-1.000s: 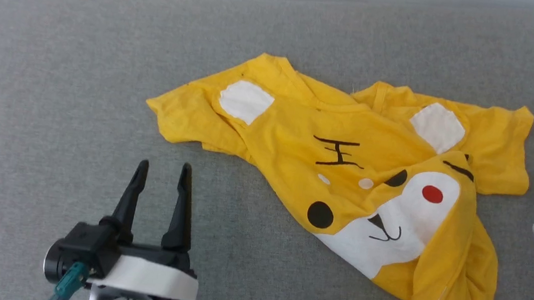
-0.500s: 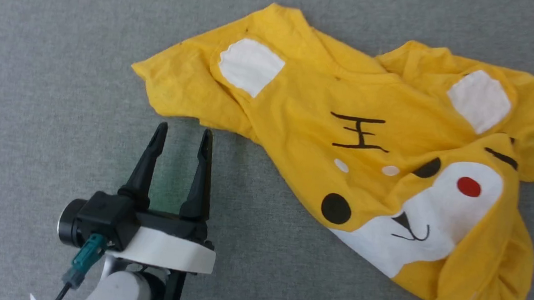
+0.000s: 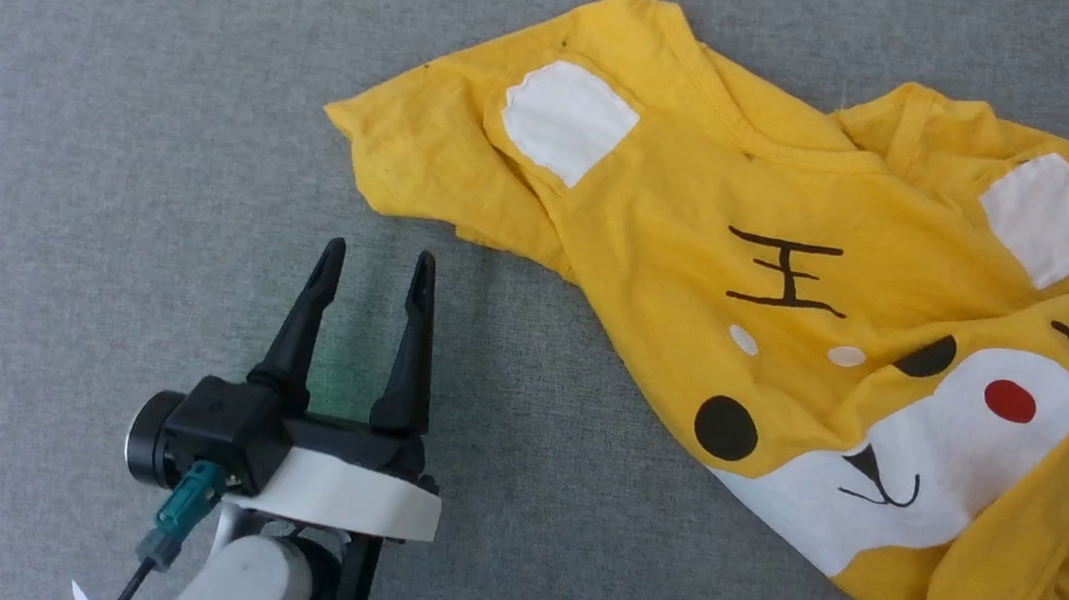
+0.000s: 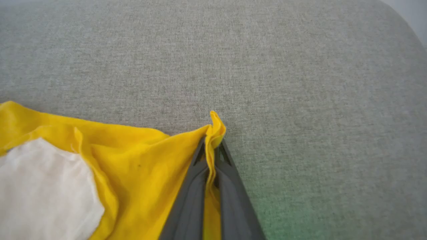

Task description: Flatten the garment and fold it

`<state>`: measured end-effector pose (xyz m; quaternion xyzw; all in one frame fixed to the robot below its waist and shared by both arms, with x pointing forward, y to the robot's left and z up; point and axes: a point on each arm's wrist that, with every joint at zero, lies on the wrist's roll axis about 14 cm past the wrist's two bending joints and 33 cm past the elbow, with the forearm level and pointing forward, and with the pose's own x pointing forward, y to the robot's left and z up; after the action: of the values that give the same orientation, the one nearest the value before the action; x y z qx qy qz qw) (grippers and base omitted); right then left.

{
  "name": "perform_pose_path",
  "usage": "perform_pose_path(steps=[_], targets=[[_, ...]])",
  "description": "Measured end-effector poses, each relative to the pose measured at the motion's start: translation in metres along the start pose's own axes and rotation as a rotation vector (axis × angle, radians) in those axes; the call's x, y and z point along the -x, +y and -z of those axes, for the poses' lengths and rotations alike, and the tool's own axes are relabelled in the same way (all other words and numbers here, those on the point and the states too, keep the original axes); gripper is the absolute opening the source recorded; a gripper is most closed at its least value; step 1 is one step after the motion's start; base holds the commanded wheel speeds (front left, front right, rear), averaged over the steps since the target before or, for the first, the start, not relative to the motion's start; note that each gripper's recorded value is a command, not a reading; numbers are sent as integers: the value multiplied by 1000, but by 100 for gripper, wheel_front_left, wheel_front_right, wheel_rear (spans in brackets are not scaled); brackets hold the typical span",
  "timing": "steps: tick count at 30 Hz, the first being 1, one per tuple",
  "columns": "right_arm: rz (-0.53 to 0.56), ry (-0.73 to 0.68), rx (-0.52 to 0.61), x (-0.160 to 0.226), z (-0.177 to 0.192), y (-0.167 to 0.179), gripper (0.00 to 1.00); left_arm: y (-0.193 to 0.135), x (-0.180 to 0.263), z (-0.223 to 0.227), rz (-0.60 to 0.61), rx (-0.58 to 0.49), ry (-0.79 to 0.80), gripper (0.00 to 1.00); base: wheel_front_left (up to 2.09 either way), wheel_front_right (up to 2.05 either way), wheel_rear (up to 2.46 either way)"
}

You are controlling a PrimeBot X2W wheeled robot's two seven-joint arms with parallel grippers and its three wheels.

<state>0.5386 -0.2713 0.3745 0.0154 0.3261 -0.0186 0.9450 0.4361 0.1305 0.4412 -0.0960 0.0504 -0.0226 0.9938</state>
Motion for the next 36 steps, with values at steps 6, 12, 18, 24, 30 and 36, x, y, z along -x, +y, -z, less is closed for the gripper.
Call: perform_pose_path(steps=[6,12,18,24,30,36], targets=[[30,-122,-68,29,-17,-16,0,1,4,-20,-6,-5,-50,100,0,0,0],[163,-203,-70,80,-22,-71,0,6,15,-28,-31,3,-43,100,0,0,0],[227,-244,-65,119,-25,-93,0,-2,11,-30,33,-48,15,100,0,0,0],[196,-265,-45,123,-32,-78,0,-23,-43,-52,177,-156,56,100,0,0,0],[145,-234,-13,108,-26,-57,0,-12,-91,-21,149,-263,303,100,0,0,0],[131,-199,4,98,-18,-53,0,-11,-107,15,123,-280,478,100,0,0,0]])
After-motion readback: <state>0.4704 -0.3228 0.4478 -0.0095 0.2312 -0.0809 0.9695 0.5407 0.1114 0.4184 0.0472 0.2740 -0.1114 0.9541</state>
